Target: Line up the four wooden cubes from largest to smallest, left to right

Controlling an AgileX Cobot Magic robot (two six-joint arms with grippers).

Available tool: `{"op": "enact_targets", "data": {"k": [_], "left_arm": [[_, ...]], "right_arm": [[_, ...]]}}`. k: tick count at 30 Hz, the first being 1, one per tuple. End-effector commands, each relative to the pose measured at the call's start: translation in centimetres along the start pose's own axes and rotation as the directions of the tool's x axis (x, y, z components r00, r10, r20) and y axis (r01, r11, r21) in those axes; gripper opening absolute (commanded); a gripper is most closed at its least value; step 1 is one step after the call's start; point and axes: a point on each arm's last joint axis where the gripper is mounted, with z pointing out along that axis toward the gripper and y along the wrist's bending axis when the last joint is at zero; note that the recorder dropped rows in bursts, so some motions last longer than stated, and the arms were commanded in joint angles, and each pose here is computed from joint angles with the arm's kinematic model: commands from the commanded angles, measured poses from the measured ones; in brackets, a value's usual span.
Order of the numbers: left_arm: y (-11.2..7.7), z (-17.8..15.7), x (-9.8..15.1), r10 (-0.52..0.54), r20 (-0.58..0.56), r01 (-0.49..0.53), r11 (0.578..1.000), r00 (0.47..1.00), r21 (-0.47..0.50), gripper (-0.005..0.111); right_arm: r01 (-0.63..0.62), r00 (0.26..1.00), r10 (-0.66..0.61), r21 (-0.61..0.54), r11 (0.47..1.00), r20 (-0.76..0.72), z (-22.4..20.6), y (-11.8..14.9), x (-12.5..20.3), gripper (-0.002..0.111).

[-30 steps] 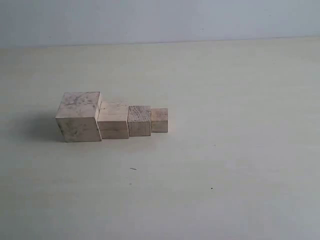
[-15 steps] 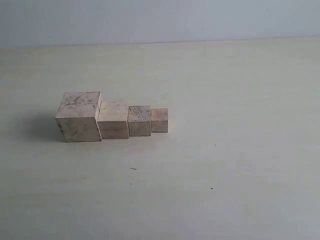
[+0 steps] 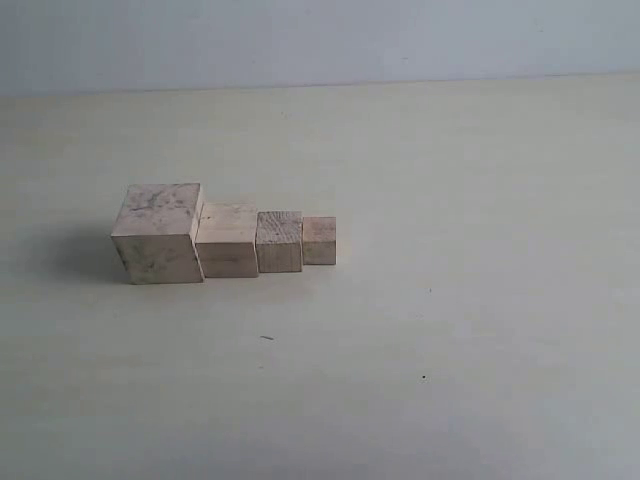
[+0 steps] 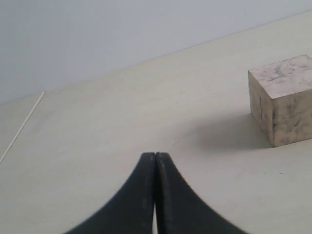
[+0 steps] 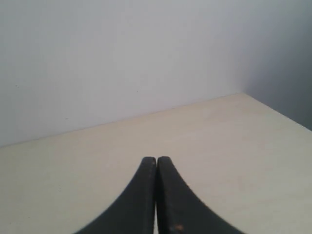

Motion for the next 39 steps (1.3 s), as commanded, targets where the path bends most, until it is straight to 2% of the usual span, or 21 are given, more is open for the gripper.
{"op": "enact_targets", "data": {"k": [1, 11, 18, 26, 39], "left_arm": [[0.0, 0.0, -0.1, -0.003, 0.019, 0.003, 1.000, 1.000, 0.001, 0.000], [0.0, 0.0, -0.1, -0.003, 0.019, 0.003, 1.000, 1.000, 0.001, 0.000], [0.0, 0.0, -0.1, -0.003, 0.019, 0.003, 1.000, 1.000, 0.001, 0.000], [0.0, 0.0, -0.1, -0.003, 0.019, 0.003, 1.000, 1.000, 0.001, 0.000], [0.0, 0.0, -0.1, -0.003, 0.019, 0.003, 1.000, 1.000, 0.001, 0.000]], "right_arm": [[0.016, 1.000, -0.016, 0.007, 1.000, 0.009, 0.0, -0.3, 1.5, 0.000], [0.015, 0.999, -0.015, 0.006, 1.000, -0.045, 0.1, -0.4, 2.5, 0.000], [0.073, 0.995, -0.077, -0.070, 0.995, -0.061, 0.0, 0.0, 2.6, 0.000], [0.115, 0.981, -0.124, -0.072, 0.991, -0.146, -0.1, -0.1, 3.4, 0.000], [0.108, 0.982, -0.117, -0.070, 0.992, -0.145, -0.1, -0.1, 3.4, 0.000]]}}
